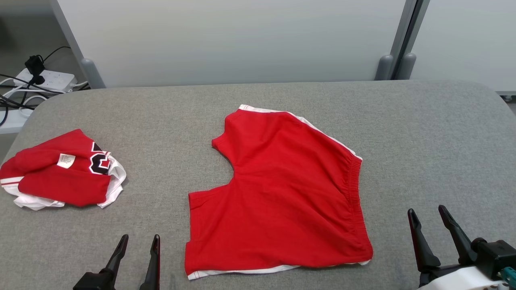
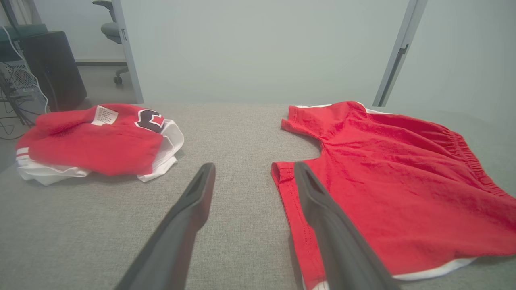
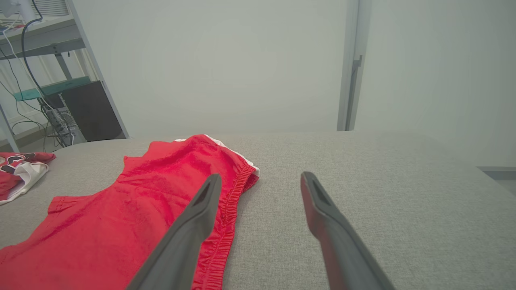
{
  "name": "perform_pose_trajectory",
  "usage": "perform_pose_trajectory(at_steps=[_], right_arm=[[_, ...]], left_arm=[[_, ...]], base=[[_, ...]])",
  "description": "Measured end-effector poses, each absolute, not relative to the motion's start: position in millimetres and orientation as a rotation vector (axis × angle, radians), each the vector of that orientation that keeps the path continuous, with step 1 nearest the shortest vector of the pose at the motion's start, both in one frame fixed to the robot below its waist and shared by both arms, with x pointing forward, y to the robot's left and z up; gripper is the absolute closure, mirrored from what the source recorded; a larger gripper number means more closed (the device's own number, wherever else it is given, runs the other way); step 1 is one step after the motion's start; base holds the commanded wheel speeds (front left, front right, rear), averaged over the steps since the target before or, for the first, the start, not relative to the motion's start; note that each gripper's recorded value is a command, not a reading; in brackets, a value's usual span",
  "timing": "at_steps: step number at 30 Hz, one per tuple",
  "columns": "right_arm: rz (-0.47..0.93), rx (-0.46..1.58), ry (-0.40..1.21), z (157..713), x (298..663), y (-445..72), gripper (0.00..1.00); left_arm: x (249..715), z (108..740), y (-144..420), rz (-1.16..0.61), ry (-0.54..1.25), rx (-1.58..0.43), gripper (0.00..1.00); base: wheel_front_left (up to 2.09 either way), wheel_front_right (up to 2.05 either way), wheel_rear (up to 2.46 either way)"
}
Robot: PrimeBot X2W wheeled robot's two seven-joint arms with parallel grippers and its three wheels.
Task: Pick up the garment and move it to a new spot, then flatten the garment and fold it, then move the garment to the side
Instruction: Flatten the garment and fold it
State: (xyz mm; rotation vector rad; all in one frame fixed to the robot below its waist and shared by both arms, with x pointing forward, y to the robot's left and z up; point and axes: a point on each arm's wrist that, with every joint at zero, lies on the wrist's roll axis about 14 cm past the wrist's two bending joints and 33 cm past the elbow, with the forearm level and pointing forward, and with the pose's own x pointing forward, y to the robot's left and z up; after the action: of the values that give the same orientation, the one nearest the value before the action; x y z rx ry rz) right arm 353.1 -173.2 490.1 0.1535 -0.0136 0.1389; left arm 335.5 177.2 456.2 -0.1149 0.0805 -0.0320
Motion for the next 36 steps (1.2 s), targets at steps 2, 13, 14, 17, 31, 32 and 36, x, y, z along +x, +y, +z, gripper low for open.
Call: perform_pose_trajectory(at_steps=[2, 13, 14, 17, 31, 32, 36], right_arm=[[0.138, 0.154, -0.013, 489.8, 353.2, -173.5, 0.00], [0.258, 0.192, 0.166, 439.7, 339.2, -133.6, 0.00], [0.283, 0.194, 0.200, 430.9, 335.6, -127.2, 0.00], [0.335, 0.202, 0.261, 416.1, 334.0, -114.2, 0.00], [0.370, 0.222, 0.415, 377.3, 337.0, -109.6, 0.00], [0.370, 0.220, 0.421, 375.8, 337.2, -110.5, 0.00], [0.397, 0.211, 0.425, 375.9, 339.8, -106.3, 0.00]], left_arm=[[335.6, 456.2, 177.0, -0.033, 0.081, -0.114, 0.00], [331.6, 431.4, 161.7, -0.076, 0.165, -0.153, 0.00], [330.6, 427.4, 158.5, -0.083, 0.179, -0.162, 0.00], [330.1, 418.1, 150.5, -0.103, 0.212, -0.178, 0.00], [337.8, 412.4, 145.1, -0.121, 0.231, -0.187, 0.00], [337.7, 411.9, 145.1, -0.121, 0.233, -0.187, 0.00], [337.4, 410.3, 144.4, -0.123, 0.239, -0.187, 0.00]], base=[[0.00, 0.00, 0.00], [0.00, 0.00, 0.00], [0.00, 0.00, 0.00], [0.00, 0.00, 0.00], [0.00, 0.00, 0.00], [0.00, 0.00, 0.00], [0.00, 0.00, 0.00]])
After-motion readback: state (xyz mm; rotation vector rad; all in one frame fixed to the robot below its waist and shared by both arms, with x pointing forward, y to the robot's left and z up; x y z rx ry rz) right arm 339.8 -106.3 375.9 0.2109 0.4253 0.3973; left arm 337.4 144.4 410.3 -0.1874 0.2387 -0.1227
